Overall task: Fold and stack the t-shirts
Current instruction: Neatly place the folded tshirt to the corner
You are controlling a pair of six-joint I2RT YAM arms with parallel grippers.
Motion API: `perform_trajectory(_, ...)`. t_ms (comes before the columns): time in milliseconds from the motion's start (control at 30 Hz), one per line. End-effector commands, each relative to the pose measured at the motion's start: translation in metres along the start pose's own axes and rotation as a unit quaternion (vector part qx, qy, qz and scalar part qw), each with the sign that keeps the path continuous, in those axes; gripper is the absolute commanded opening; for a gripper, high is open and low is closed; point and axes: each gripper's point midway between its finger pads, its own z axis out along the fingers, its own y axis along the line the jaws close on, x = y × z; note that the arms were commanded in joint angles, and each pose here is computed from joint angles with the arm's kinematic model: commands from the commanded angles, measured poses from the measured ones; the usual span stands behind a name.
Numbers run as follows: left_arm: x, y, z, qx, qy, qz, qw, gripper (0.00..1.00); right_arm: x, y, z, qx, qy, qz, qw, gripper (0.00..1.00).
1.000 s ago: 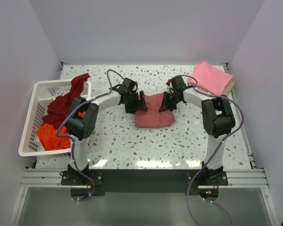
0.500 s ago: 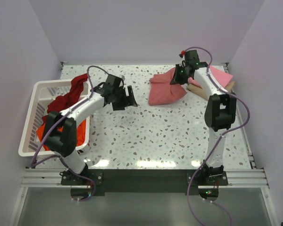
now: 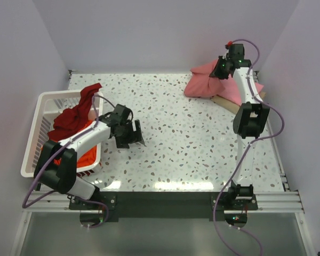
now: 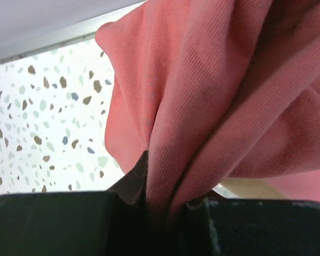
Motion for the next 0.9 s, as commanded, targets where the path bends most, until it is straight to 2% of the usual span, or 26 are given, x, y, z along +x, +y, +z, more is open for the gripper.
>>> perform_trajectory(0,0.004,0.008,-0.013,-0.01,-0.015,-0.019,1.0,0.83,-0.058,-0.018,-0.033,-0.006,-0.077,0.028,0.997,0.0)
perform_trajectory(433,0.015,0.018,-0.02,-0.024,-0.015,-0.028,0.999,0.83,-0.115,-0.061,-0.089,0.029,-0.171,0.094,0.98,0.0)
perform_trajectory(867,0.027,0.029,-0.019,-0.031,-0.011,-0.035,0.999,0.83,-0.128,-0.1,-0.121,0.033,-0.194,0.15,0.969,0.0)
